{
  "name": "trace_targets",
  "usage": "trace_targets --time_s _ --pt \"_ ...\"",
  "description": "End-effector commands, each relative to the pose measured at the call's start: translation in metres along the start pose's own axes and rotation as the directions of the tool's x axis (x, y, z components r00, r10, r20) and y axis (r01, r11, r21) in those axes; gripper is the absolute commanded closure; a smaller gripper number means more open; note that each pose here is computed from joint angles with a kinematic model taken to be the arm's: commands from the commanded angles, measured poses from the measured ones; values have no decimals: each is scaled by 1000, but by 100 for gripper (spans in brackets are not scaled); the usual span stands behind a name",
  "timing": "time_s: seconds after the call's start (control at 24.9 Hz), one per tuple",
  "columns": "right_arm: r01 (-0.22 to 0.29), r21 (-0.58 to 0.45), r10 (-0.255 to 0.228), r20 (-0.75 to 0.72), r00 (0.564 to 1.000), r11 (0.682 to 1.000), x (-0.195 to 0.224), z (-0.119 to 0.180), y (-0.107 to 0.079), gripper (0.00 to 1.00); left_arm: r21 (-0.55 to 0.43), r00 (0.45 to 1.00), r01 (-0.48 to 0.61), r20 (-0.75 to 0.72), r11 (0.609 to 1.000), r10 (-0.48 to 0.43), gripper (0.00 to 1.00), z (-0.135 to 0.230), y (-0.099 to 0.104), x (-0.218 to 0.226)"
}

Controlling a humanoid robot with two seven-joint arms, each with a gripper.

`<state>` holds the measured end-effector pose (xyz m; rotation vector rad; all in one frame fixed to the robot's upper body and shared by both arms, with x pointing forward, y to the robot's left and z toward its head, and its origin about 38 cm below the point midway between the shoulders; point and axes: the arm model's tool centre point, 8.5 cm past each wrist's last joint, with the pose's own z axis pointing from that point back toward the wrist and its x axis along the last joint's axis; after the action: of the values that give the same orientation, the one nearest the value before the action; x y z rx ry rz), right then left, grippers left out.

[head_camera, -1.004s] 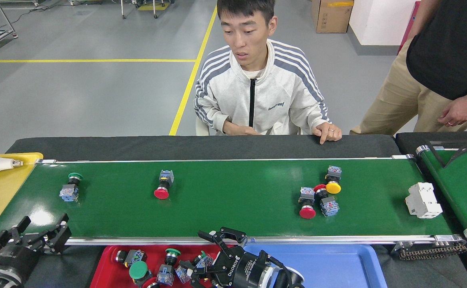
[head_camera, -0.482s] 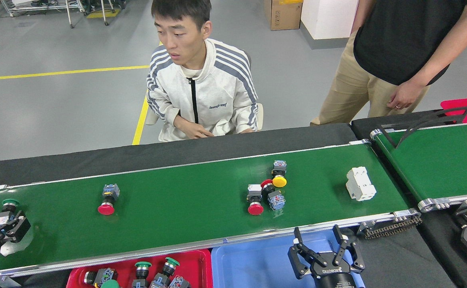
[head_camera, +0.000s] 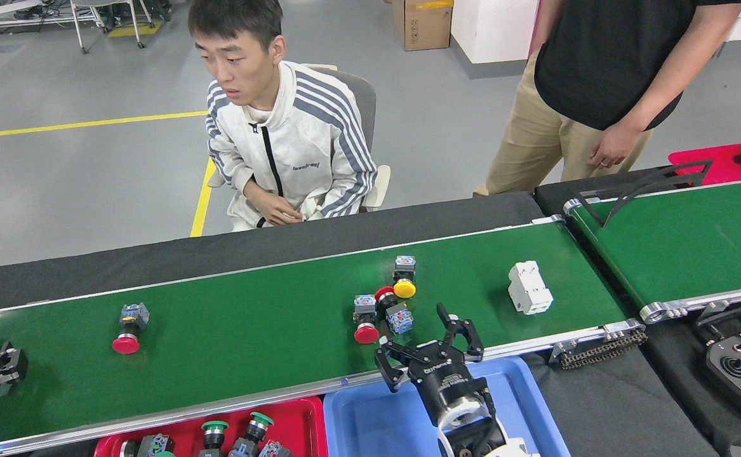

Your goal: Pick switch part from conveyor to tray

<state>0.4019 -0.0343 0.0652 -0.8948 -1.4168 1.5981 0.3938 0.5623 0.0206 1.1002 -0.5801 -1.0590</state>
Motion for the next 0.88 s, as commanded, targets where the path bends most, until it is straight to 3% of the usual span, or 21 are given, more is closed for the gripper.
trace_targets --time_s 0.0,0.16,0.28,0.36,0.44,0.52,0.56,0.6,0.64,0.76,0.84 --pt "-8 33 5 104 995 999 13 -4 -7 2 28 1000 -27 13 999 27 81 -3 7 11" --pt "-12 53 5 129 992 999 16 -4 -5 2 40 997 -23 72 999 20 85 0 0 31" --pt "-5 57 0 98 995 998 11 -2 -2 2 170 966 -8 255 985 -36 85 14 25 69" --pt "3 57 -6 53 999 998 1 -2 -2 2 259 893 21 429 966 -134 83 44 33 94" --pt "12 62 -14 31 999 998 -6 -2 -1 2 329 769 49 590 943 -245 77 87 30 118" --pt "14 64 -15 22 1000 998 -9 -3 -1 2 350 650 75 693 934 -312 64 130 11 130" --pt "13 71 -15 20 1000 997 -10 -4 0 2 348 574 88 748 933 -334 42 157 -6 136" --pt "14 83 -15 15 1000 996 -11 -5 3 2 345 532 93 776 934 -339 27 173 -15 139" --pt "20 101 -21 5 1000 995 -13 -8 8 2 338 490 84 805 937 -335 3 192 -26 145" --pt "20 139 -14 -44 999 990 -20 -28 10 2 291 454 8 852 957 -262 0 224 -51 171" --pt "26 157 -17 -58 998 987 -18 -42 9 2 287 452 -6 855 958 -254 0 227 -53 176"
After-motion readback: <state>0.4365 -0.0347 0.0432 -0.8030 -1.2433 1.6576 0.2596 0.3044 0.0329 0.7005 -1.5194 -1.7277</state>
